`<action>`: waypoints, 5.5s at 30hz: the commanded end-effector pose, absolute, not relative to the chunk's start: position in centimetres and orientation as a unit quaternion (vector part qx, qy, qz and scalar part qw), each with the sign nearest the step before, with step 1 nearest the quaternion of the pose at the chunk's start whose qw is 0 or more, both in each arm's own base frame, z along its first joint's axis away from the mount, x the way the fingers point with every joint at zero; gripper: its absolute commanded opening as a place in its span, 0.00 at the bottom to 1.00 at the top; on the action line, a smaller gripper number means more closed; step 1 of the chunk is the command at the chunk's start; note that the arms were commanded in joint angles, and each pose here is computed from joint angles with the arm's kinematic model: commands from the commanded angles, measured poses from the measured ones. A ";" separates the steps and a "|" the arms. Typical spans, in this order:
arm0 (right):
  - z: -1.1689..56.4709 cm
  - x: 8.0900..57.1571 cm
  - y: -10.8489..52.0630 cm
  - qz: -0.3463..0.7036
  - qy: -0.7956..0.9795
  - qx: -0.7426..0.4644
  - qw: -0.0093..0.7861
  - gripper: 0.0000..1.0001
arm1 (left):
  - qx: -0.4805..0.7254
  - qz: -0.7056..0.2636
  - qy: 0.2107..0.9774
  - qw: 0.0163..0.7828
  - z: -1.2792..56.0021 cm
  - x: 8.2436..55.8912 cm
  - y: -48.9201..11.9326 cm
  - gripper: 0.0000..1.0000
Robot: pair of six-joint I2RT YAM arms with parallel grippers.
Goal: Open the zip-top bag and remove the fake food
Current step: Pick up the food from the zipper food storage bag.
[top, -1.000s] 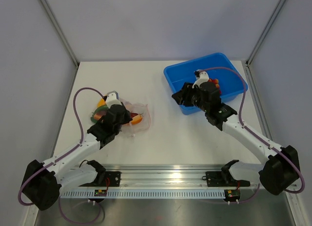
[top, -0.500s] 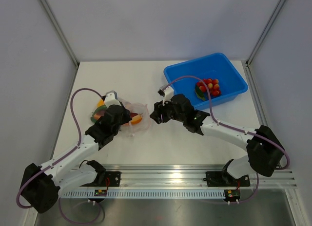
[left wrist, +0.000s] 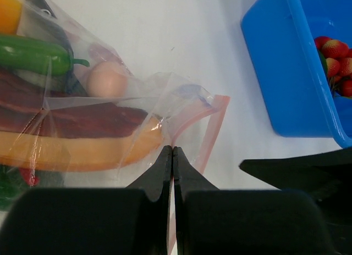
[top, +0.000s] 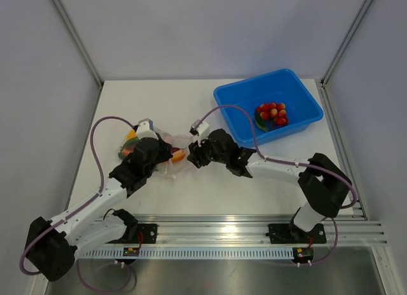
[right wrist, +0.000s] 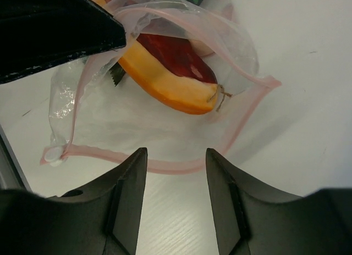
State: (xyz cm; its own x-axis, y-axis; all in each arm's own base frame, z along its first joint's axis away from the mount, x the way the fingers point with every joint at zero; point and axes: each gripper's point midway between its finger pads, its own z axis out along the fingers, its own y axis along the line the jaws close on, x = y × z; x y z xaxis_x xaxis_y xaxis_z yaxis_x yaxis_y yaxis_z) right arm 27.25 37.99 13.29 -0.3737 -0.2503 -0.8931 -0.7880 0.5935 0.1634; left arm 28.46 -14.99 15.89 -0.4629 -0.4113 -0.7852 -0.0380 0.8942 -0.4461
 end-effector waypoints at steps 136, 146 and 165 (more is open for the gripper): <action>7.7 27.2 45.6 0.212 0.656 -0.540 0.482 0.75 | -0.560 0.038 0.750 0.350 4.5 30.0 4.5 0.60; 6.1 28.3 46.3 0.170 0.657 -0.546 0.491 0.76 | -0.528 0.013 0.779 0.339 3.8 30.9 3.3 0.48; 6.6 30.0 46.3 0.106 0.676 -0.513 0.518 0.19 | -0.519 0.010 0.788 0.330 3.5 31.1 2.9 0.48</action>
